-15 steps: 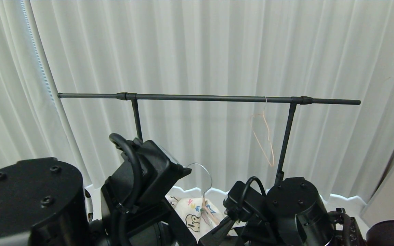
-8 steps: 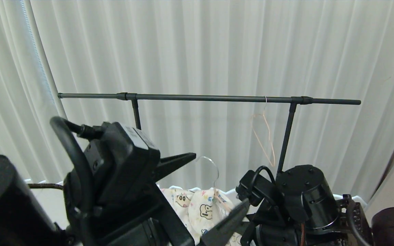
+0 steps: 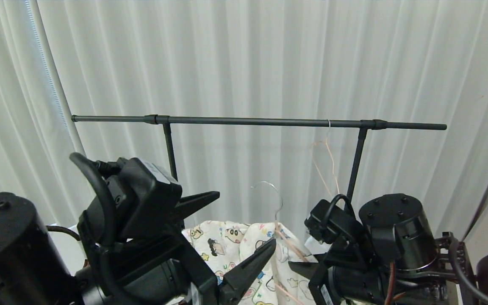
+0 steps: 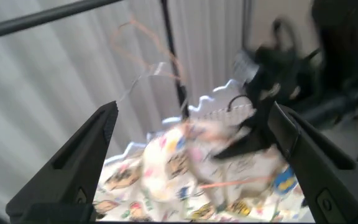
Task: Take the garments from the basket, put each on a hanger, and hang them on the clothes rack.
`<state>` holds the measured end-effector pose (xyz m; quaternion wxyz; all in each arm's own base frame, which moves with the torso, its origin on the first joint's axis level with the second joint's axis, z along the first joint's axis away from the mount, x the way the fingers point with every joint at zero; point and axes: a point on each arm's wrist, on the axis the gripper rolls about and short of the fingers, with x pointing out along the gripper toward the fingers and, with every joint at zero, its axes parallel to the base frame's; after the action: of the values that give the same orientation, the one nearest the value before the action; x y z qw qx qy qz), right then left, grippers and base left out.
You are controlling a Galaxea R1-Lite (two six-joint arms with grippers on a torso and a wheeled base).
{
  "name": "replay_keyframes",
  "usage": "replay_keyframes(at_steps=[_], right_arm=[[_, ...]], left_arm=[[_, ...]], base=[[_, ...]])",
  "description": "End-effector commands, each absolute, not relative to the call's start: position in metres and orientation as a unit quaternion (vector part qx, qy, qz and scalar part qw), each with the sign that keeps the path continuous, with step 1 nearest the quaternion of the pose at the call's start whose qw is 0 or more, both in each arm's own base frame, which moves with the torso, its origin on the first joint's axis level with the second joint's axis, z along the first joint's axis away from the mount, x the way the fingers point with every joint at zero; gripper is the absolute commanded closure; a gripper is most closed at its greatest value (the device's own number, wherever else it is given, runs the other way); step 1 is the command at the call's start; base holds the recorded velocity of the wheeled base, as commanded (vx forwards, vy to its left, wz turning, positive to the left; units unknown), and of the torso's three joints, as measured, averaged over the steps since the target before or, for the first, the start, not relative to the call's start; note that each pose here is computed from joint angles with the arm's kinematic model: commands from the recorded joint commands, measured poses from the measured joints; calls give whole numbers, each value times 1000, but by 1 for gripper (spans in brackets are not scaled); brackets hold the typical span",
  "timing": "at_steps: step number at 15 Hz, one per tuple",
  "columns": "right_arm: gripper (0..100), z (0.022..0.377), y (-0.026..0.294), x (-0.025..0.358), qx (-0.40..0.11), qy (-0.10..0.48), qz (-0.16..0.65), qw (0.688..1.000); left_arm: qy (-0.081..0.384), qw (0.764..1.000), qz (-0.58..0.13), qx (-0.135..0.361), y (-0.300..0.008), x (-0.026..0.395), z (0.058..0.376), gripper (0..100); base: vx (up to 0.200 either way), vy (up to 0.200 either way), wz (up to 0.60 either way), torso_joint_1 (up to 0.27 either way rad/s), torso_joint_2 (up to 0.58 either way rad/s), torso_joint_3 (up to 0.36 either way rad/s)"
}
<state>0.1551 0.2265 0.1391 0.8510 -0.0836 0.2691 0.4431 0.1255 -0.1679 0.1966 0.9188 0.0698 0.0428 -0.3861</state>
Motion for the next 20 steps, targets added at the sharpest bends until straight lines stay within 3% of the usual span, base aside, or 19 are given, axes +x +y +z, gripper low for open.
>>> replay_keyframes(at_steps=[1, 5, 7, 13, 16, 20], right_arm=[[100, 151, 210, 156, -80, 255, 434, 860], [100, 161, 194, 148, -79, 248, 435, 862], [100, 166, 184, 140, -102, 231, 467, 847], [100, 165, 161, 130, -176, 195, 530, 806], [100, 165, 156, 125, -181, 187, 539, 801], [100, 174, 149, 119, -183, 155, 555, 797]], left_arm=[[66, 926, -363, 82, -152, 127, 182, 0], [101, 925, -353, 101, -137, 119, 158, 0], [110, 919, -361, 109, -133, 115, 148, 0], [118, 875, -441, 160, -112, 109, 128, 0], [124, 878, -433, 164, -107, 113, 126, 0], [196, 897, -362, 163, -75, 110, 98, 0]], base=[[0, 0, 0, 0, 0, 0], [0, 0, 0, 0, 0, 0], [0, 0, 0, 0, 0, 0], [0, 0, 0, 0, 0, 0], [0, 0, 0, 0, 0, 0], [0, 0, 0, 0, 0, 0]])
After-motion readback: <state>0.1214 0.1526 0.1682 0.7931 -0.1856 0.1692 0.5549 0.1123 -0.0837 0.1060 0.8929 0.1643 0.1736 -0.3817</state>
